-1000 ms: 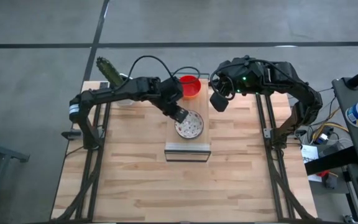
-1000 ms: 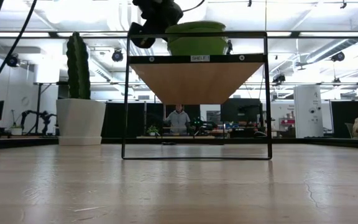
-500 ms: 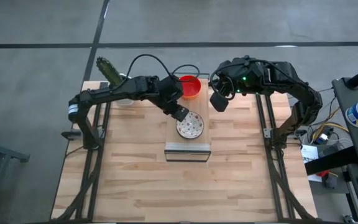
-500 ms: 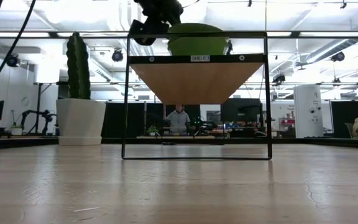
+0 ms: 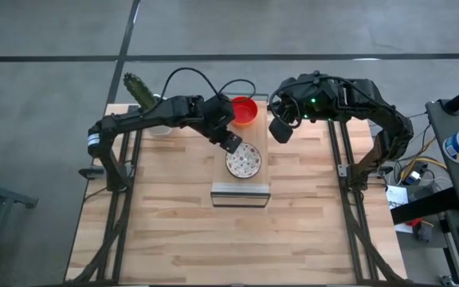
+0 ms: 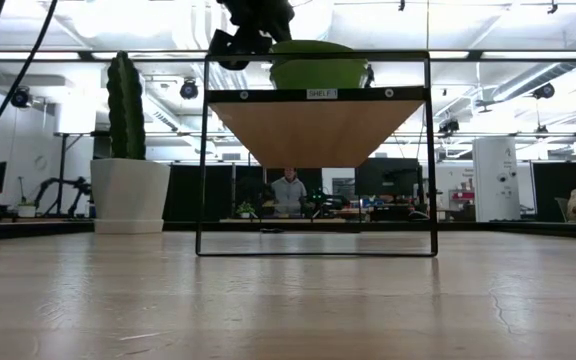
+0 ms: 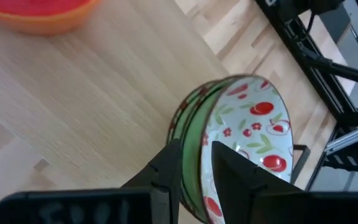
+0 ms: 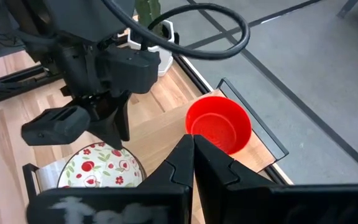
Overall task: Pick & Place Mini bowls
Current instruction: Stack the white patterned bowl on the stacked white patterned bowls on the shelf
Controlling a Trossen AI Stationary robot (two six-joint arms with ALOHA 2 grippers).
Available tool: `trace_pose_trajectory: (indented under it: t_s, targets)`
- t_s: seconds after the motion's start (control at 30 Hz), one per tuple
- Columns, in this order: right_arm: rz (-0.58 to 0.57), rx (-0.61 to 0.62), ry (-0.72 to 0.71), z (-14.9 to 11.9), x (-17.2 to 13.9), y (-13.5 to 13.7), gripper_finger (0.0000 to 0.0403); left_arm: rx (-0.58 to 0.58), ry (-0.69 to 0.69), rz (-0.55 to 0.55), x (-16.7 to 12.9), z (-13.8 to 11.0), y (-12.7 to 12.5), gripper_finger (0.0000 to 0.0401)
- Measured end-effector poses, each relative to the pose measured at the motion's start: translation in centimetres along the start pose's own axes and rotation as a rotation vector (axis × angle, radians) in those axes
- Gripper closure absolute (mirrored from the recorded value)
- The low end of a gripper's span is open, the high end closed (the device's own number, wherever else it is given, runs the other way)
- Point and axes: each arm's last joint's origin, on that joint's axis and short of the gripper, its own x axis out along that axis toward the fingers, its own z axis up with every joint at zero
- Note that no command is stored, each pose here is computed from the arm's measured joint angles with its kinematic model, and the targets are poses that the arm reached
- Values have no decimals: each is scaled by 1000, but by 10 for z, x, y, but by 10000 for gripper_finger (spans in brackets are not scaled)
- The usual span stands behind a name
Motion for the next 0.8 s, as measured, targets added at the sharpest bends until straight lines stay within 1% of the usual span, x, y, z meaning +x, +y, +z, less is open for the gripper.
trace_pose_trajectory:
  t_s: [0.2, 0.43, 0.53, 0.7, 0.8]
  targets:
    - [0, 1, 0, 0, 0, 0, 394, 7, -49, -17, -12, 2, -3, 321]
    - [-1, 0, 2, 0, 1, 0, 394, 16, 5, -69, -10, -3, -9, 323]
    - [-1, 1, 1, 0, 1, 0, 394, 28, 17, -66, -6, -5, -10, 338]
    - [-1, -3, 2, 0, 1, 1, 394, 12, 23, -42, -2, -7, -8, 392]
    - [-1, -3, 2, 0, 1, 0, 394, 6, 24, -5, 1, -8, -4, 396]
